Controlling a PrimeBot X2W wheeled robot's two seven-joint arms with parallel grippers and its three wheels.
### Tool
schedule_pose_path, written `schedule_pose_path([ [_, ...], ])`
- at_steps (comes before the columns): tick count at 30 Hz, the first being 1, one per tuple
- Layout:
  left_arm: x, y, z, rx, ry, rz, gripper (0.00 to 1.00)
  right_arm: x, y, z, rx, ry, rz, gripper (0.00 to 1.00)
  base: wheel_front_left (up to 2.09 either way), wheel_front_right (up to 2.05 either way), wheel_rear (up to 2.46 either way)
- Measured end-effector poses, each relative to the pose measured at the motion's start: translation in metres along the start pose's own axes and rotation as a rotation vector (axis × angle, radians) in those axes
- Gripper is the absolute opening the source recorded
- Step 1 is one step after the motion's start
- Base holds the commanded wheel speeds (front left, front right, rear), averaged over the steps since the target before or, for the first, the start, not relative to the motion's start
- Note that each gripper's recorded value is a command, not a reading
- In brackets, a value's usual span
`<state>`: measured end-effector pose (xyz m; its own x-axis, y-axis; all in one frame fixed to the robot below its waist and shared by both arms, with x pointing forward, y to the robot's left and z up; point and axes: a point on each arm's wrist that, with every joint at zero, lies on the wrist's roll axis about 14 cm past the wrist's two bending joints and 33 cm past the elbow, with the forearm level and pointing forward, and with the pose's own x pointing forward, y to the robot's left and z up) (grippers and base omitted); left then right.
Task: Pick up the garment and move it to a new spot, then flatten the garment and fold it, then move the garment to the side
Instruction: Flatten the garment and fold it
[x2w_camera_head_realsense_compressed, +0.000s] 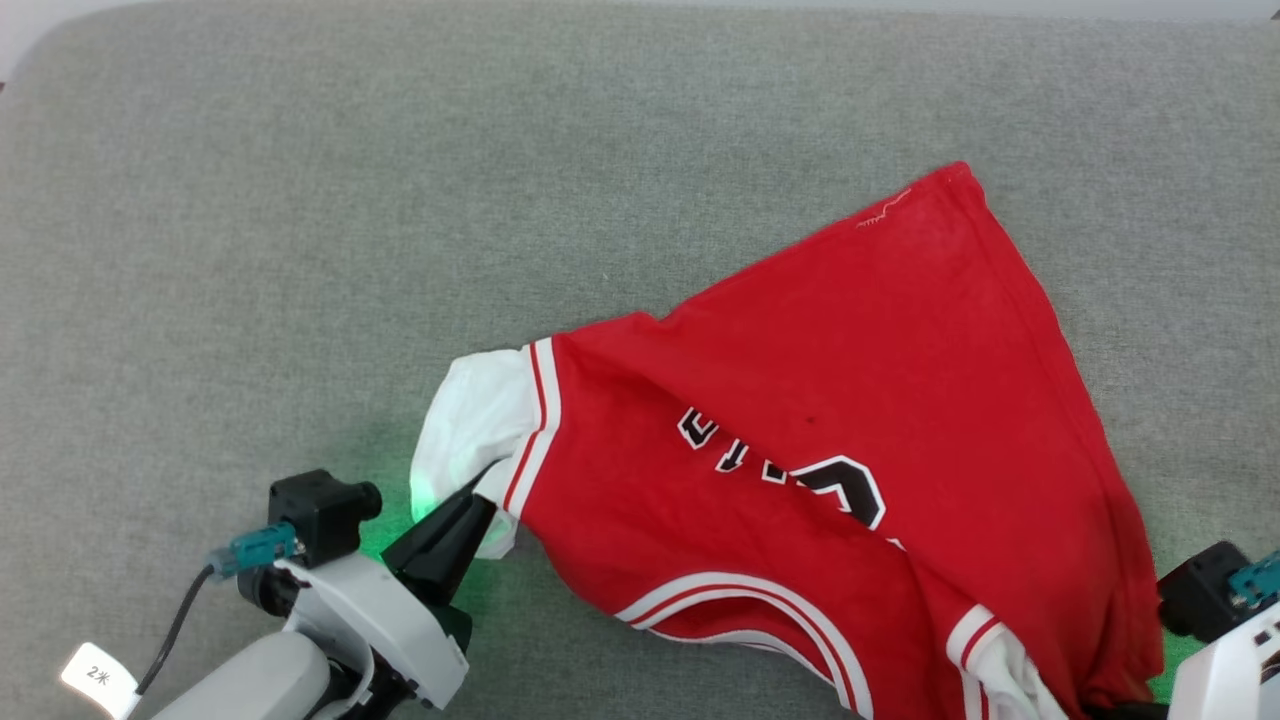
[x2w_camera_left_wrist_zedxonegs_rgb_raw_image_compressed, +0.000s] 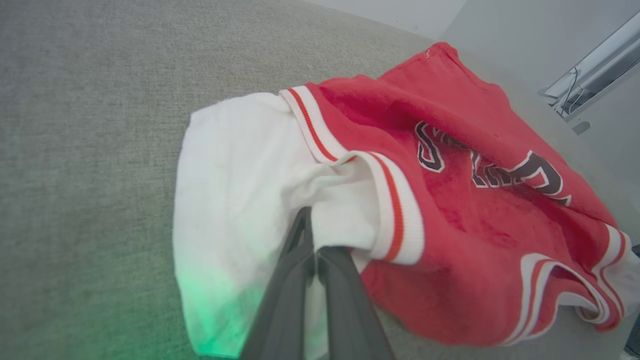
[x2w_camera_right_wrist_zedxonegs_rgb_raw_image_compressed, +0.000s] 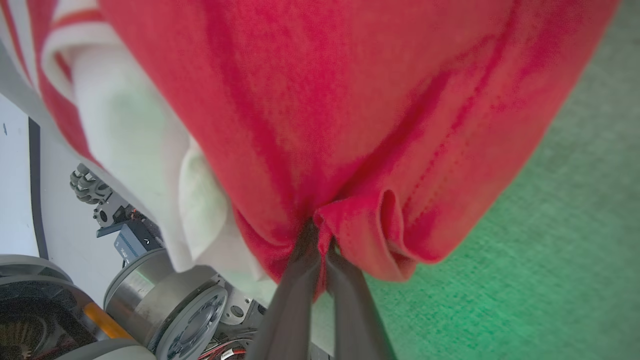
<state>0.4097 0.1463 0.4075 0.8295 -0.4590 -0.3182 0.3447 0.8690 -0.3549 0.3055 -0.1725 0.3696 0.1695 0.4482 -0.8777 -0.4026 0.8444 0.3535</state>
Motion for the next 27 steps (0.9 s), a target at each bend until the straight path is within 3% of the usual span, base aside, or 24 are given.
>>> schedule_pose_path([
  [3, 0.001, 0.001, -0.001, 0.002, 0.004, 0.002, 0.00, 0.003, 0.007, -0.003, 0.005, -0.007, 0.009, 0.00, 0.00, 0.00, 0.00],
  [4, 0.001, 0.001, -0.001, 0.003, 0.005, 0.003, 0.00, 0.003, 0.007, -0.003, 0.002, -0.015, 0.004, 0.17, 0.00, 0.00, 0.00],
  [5, 0.001, 0.001, -0.002, 0.005, 0.007, 0.003, 0.00, 0.003, 0.006, 0.000, -0.004, -0.029, -0.003, 0.45, 0.00, 0.00, 0.00],
  [6, 0.002, 0.001, -0.002, 0.008, 0.008, 0.003, 0.00, 0.002, 0.005, 0.002, -0.010, -0.042, -0.010, 1.00, 0.00, 0.00, 0.00],
  [17, -0.004, 0.000, -0.009, 0.001, 0.013, 0.016, 0.00, -0.060, -0.025, 0.066, -0.087, -0.266, -0.146, 1.00, 0.00, 0.00, 0.00],
  [23, 0.003, -0.003, -0.009, 0.004, 0.001, 0.011, 0.00, -0.097, -0.036, 0.155, -0.197, -0.518, -0.228, 1.00, 0.00, 0.00, 0.00],
  [27, 0.010, -0.002, -0.010, 0.005, -0.001, 0.007, 0.00, -0.088, -0.035, 0.209, -0.242, -0.614, -0.229, 1.00, 0.00, 0.00, 0.00],
])
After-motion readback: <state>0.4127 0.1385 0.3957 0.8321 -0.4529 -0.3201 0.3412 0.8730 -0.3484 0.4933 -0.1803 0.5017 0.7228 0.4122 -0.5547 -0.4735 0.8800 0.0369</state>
